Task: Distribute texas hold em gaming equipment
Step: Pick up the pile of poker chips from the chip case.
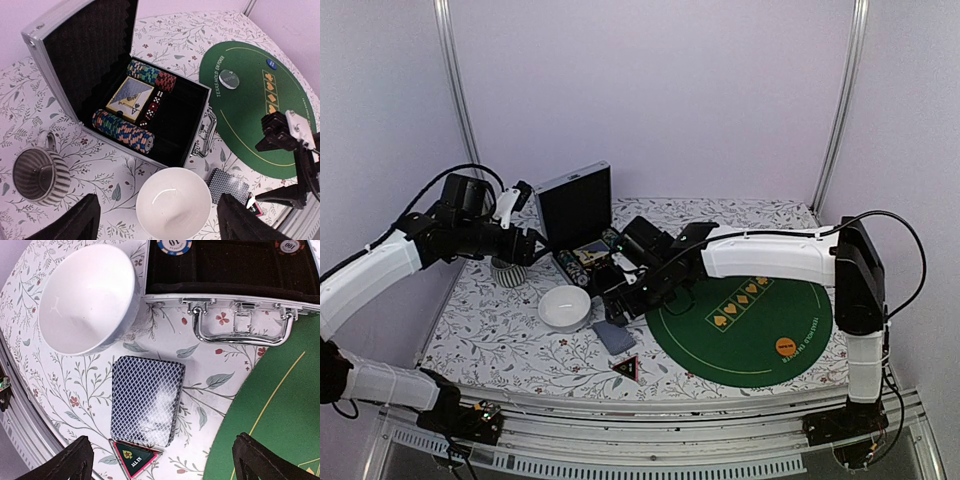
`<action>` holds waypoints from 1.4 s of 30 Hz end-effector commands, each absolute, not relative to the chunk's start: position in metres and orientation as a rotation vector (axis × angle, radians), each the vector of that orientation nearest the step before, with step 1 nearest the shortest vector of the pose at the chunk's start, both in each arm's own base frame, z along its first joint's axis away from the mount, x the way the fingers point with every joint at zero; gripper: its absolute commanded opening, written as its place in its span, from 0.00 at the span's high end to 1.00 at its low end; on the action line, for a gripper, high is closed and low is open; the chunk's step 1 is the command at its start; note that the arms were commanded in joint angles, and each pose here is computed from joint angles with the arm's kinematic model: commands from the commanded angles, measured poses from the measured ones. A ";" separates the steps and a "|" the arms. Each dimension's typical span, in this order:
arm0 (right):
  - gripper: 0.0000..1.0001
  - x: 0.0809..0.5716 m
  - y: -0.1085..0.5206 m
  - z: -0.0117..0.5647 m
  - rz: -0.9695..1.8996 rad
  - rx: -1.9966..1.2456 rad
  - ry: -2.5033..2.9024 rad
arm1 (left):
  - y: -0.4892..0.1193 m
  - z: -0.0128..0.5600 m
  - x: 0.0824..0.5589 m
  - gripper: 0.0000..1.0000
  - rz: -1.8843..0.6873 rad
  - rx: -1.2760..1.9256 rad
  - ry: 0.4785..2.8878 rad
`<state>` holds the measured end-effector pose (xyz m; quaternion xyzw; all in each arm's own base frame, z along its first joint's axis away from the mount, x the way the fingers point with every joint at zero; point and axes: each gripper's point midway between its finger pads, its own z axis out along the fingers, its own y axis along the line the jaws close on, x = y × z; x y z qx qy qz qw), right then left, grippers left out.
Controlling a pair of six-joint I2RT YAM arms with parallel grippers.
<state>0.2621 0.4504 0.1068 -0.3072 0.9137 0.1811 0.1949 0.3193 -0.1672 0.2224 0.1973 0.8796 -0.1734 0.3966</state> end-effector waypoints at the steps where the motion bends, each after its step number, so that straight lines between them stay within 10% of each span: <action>1: 0.01 0.269 0.448 0.105 0.497 -0.819 2.595 | -0.156 0.234 0.321 0.16 -0.437 0.404 2.145; 12: 0.01 0.264 0.441 0.098 0.424 -0.810 2.626 | -0.146 0.218 0.318 0.02 -0.485 0.325 2.106; 42: 0.01 0.351 0.406 0.155 0.434 -0.674 2.301 | -0.160 0.215 0.342 0.12 -0.497 0.363 2.216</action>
